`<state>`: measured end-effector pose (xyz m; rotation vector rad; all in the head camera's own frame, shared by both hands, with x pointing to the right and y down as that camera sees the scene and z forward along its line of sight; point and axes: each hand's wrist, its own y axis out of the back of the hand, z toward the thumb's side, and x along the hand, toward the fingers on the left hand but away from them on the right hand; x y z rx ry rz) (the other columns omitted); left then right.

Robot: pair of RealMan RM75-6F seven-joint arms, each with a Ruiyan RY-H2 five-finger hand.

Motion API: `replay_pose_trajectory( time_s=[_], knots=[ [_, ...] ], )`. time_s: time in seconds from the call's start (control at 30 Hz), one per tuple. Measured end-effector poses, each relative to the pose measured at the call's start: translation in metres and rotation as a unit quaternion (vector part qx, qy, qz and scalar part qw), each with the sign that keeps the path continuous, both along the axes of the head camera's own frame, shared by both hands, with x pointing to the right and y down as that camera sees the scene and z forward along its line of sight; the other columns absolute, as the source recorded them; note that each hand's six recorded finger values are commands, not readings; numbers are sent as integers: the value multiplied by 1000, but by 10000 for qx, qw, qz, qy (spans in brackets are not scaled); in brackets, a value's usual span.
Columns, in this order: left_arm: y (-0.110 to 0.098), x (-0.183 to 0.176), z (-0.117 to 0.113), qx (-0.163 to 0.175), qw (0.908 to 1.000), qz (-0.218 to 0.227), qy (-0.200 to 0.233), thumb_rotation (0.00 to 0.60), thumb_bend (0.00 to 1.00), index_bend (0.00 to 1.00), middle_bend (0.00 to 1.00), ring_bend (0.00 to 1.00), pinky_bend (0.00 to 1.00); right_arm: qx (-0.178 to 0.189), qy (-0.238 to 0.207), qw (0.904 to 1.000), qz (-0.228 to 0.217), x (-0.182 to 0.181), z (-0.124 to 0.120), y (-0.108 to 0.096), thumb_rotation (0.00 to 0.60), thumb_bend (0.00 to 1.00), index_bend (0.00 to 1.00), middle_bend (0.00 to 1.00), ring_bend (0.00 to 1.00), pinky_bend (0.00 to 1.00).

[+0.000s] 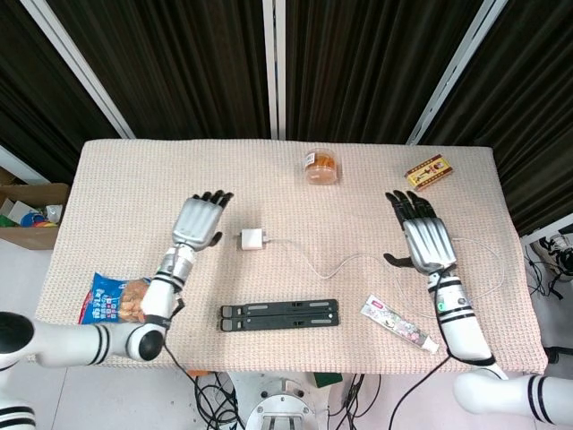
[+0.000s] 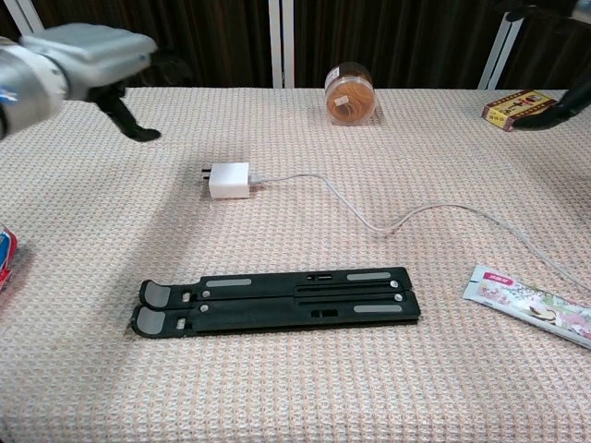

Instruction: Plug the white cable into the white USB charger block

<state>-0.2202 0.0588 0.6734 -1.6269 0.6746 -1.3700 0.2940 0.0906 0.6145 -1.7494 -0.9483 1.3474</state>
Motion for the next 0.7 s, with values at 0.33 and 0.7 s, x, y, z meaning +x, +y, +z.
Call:
replay_pose_trajectory(
  time_s=[0.33, 0.7],
  knots=[
    [56, -185, -65, 571, 9917, -1114, -284, 600, 227, 170, 189, 202, 322, 150, -7, 9989, 450, 118, -38, 45, 600, 251, 0, 58, 0, 0],
    [169, -258, -118, 958, 9769, -1893, -258, 600, 226, 170, 189, 202, 315, 415, 276, 9960, 738, 190, -71, 126, 600, 271, 0, 53, 0, 0]
  ],
)
